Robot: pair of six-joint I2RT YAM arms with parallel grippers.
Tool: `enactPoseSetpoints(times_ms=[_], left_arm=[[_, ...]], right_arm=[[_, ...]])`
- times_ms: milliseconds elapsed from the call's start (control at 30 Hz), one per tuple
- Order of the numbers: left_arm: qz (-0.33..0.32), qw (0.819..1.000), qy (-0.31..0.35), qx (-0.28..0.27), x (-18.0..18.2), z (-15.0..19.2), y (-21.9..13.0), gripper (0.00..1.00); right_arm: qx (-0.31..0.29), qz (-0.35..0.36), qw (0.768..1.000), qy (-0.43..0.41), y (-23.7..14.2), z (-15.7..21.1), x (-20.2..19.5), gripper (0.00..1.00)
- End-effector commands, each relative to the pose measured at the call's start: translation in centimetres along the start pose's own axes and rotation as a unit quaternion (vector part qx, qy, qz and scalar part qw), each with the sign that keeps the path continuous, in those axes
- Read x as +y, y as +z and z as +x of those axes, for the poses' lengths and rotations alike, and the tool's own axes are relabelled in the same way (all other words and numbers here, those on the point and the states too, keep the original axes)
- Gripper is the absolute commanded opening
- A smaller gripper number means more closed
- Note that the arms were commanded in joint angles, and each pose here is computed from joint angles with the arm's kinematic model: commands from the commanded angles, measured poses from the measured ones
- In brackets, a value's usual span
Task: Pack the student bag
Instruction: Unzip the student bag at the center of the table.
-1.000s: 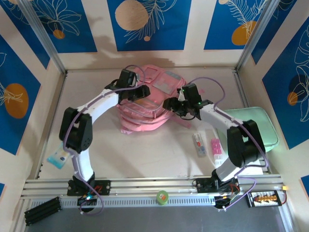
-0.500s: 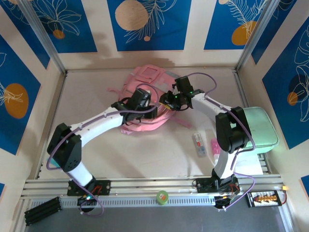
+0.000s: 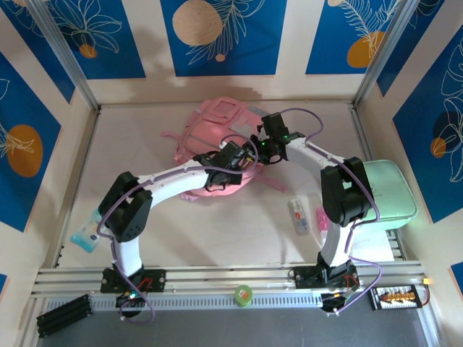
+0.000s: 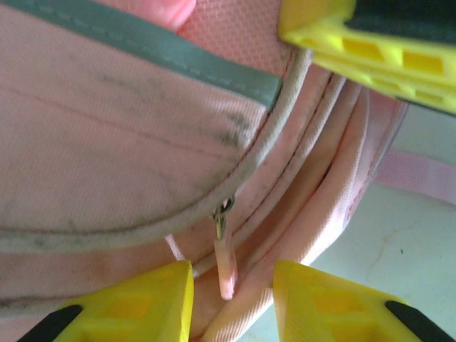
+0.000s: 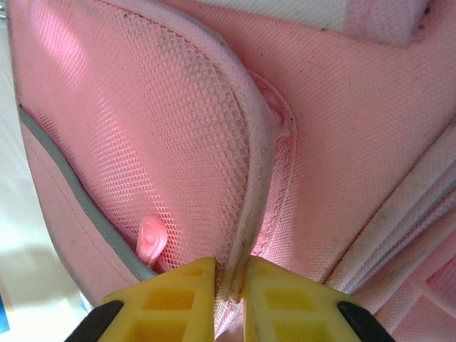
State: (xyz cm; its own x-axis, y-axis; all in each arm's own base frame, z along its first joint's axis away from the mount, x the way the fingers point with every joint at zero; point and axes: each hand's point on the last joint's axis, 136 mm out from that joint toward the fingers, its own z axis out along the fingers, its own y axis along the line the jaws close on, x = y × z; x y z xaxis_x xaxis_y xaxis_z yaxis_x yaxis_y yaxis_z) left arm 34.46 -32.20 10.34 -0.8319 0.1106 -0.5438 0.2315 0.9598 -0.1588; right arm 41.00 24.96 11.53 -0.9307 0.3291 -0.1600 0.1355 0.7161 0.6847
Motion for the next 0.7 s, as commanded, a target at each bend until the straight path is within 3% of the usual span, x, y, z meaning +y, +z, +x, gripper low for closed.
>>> enactPoseSetpoints(times_ms=[0, 400, 533, 667], left_arm=[[-0.024, 1.0, 0.007, -0.016, 0.4, -1.6, -0.4, 0.33], [-0.048, 0.999, -0.001, 0.002, 0.9, -0.9, 1.3, 0.24], [-0.05, 0.999, -0.005, 0.0, 0.9, -1.0, 1.3, 0.16], [-0.047, 0.999, -0.002, -0.008, 0.9, -1.4, 0.5, 0.0]], right_arm=[[0.004, -0.019, 1.0, -0.006, -0.5, 0.0, 0.6, 0.14], [0.01, -0.033, 0.999, 0.001, -0.5, 0.0, 0.7, 0.11], [0.01, -0.032, 0.999, 0.001, -0.5, 0.0, 0.7, 0.09], [-0.004, -0.011, 1.0, 0.006, -0.6, -0.4, -0.1, 0.05]])
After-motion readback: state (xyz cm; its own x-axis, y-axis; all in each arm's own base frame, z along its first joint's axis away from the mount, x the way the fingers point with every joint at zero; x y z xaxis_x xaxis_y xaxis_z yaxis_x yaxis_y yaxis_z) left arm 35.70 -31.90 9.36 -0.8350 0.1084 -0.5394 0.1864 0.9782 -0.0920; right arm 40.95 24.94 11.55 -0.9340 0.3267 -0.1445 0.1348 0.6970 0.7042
